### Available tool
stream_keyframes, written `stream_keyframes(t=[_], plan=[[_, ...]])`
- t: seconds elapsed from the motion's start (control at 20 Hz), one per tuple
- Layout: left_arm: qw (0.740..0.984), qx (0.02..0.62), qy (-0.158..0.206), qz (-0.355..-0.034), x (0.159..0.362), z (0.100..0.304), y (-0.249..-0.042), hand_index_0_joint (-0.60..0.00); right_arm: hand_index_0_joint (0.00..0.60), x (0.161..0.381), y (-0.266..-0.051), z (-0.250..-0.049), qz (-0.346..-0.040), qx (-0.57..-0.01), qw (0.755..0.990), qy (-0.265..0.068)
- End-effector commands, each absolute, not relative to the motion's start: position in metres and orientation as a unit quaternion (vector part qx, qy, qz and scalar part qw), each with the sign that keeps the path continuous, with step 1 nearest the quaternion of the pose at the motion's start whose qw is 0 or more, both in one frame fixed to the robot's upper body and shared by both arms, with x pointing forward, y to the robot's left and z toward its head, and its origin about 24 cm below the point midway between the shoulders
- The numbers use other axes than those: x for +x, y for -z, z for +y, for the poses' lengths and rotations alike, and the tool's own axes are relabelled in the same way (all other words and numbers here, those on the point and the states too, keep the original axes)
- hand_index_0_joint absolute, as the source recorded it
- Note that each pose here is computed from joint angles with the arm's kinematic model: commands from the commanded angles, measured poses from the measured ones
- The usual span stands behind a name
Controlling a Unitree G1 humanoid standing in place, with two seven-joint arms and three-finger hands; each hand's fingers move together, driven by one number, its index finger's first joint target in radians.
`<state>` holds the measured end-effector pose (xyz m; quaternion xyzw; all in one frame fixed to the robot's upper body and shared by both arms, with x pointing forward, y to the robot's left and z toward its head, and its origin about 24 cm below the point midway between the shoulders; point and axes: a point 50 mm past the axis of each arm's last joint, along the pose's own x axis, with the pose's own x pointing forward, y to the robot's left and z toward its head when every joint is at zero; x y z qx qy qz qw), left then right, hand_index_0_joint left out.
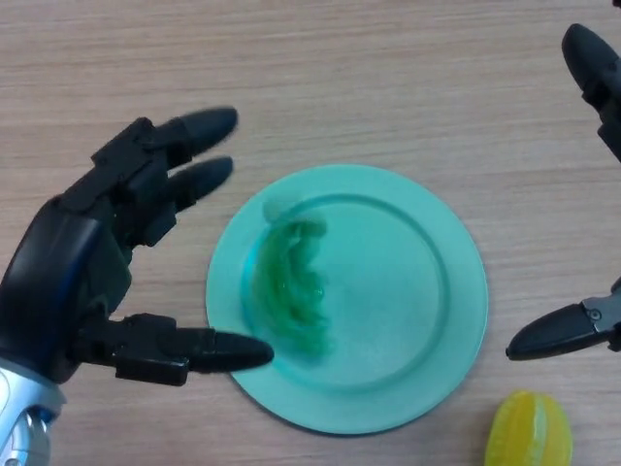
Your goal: Pick up the green grapes and place it on the plate
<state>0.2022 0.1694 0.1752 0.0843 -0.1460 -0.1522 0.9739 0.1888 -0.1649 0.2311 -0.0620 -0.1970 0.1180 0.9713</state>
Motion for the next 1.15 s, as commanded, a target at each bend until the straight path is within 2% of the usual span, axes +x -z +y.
stream_keyframes(t=[0.05, 0.2, 0.45, 0.7, 0.95, 1.15], plan=[[0.953, 0.116, 0.123, -0.253, 0.192, 0.177, -0.203, 0.000, 0.000, 0.173, -0.260, -0.169, -0.316, -0.071, 0.940, -0.104], [0.951, 0.114, 0.119, -0.260, 0.189, 0.183, -0.211, 0.000, 0.000, 0.173, -0.260, -0.169, -0.314, -0.072, 0.941, -0.105], [0.942, 0.099, 0.090, -0.309, 0.181, 0.203, -0.235, 0.000, 0.000, 0.175, -0.260, -0.168, -0.310, -0.075, 0.942, -0.107], [0.933, 0.074, 0.063, -0.347, 0.180, 0.223, -0.240, 0.000, 0.000, 0.176, -0.262, -0.167, -0.313, -0.072, 0.941, -0.108], [0.934, 0.097, 0.039, -0.341, 0.185, 0.229, -0.235, 0.000, 0.000, 0.179, -0.265, -0.165, -0.322, -0.080, 0.938, -0.101], [0.940, 0.099, 0.043, -0.324, 0.186, 0.226, -0.237, 0.000, 0.000, 0.182, -0.265, -0.165, -0.322, -0.075, 0.939, -0.090]])
